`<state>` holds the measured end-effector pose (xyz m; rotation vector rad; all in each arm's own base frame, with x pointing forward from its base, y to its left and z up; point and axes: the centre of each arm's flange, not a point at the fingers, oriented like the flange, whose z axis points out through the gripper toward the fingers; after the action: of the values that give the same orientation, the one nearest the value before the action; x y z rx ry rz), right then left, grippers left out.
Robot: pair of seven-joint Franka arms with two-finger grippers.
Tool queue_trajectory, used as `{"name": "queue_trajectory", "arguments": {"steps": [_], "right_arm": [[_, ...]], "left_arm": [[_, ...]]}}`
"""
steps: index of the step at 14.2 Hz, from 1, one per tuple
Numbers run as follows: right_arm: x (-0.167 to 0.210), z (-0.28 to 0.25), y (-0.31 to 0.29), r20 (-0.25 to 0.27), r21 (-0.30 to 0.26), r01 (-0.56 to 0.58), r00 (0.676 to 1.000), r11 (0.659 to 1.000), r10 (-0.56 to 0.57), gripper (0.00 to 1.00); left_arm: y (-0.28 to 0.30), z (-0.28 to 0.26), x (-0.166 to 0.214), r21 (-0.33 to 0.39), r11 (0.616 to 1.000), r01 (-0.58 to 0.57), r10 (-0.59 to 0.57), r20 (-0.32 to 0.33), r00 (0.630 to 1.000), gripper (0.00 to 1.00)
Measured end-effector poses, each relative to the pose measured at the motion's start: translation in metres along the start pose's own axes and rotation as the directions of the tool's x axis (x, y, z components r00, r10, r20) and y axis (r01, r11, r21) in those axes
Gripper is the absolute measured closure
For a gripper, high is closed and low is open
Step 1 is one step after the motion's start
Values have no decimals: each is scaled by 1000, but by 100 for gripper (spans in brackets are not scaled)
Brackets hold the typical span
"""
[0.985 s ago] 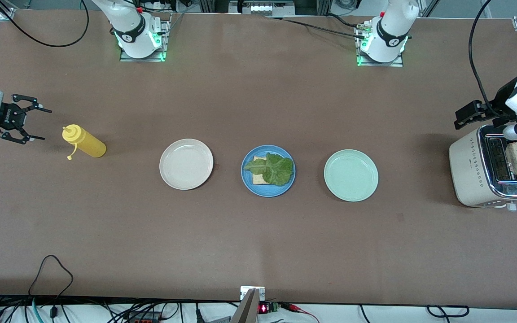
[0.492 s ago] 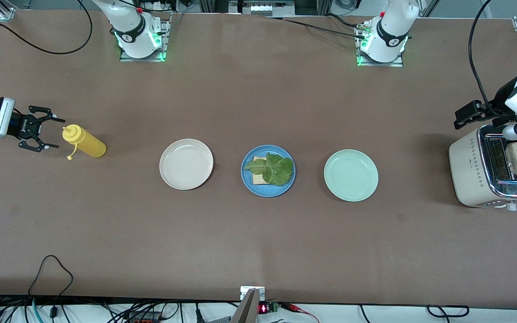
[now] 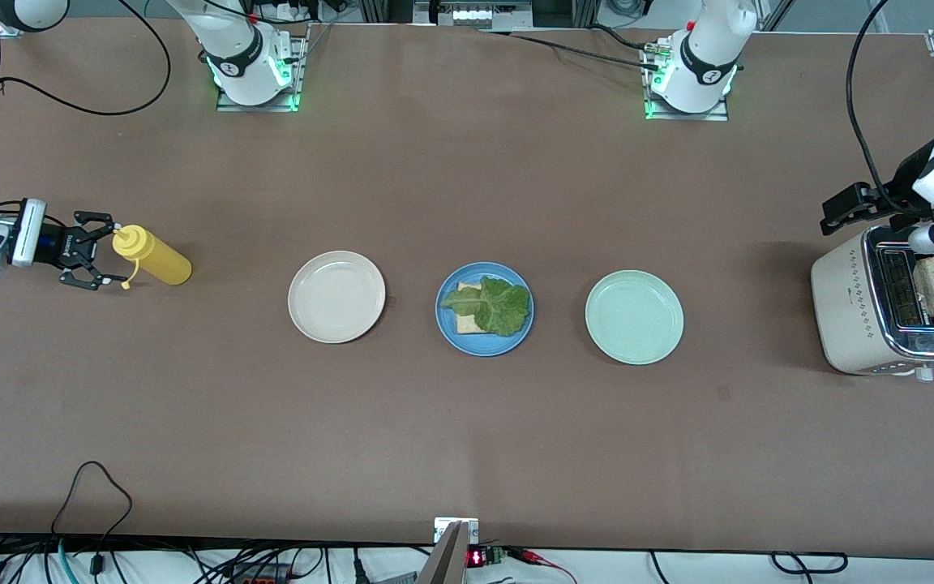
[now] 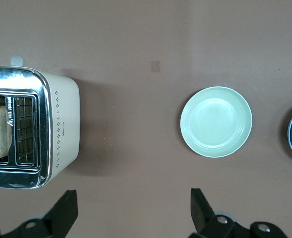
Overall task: Make sandwich in blue plate with both arms
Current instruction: 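Grasp the yellow squeeze bottle with the right gripper and lift it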
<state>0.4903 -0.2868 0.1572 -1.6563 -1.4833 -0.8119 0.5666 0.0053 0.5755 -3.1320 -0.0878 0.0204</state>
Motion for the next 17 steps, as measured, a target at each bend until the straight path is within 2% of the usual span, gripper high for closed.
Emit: {"name": "queue_trajectory", "arguments": {"steps": [9, 11, 12, 14, 15, 17], "right_arm": [[-3, 58, 12, -84, 78, 24, 996, 997, -18, 0], [-1, 63, 14, -94, 77, 29, 995, 997, -22, 0], [-1, 63, 15, -96, 76, 32, 995, 997, -24, 7], [2, 65, 18, -90, 75, 39, 995, 996, -32, 31], [5, 66, 22, -80, 74, 43, 996, 996, -37, 36], [16, 71, 33, -45, 76, 41, 998, 996, -38, 37]], "left_arm": [[8, -1, 1, -1, 1000, -14, 14, -14, 1000, 0], [9, 0, -1, 0, 1000, -15, 15, -1, 1000, 0], [9, 0, -1, 0, 1000, -16, 16, 5, 1000, 0], [9, 0, -2, 0, 1000, -17, 17, 7, 1000, 0], [9, 0, -2, 0, 1000, -17, 17, 7, 1000, 0], [9, 0, -2, 0, 1000, -17, 17, 6, 1000, 0]]}}
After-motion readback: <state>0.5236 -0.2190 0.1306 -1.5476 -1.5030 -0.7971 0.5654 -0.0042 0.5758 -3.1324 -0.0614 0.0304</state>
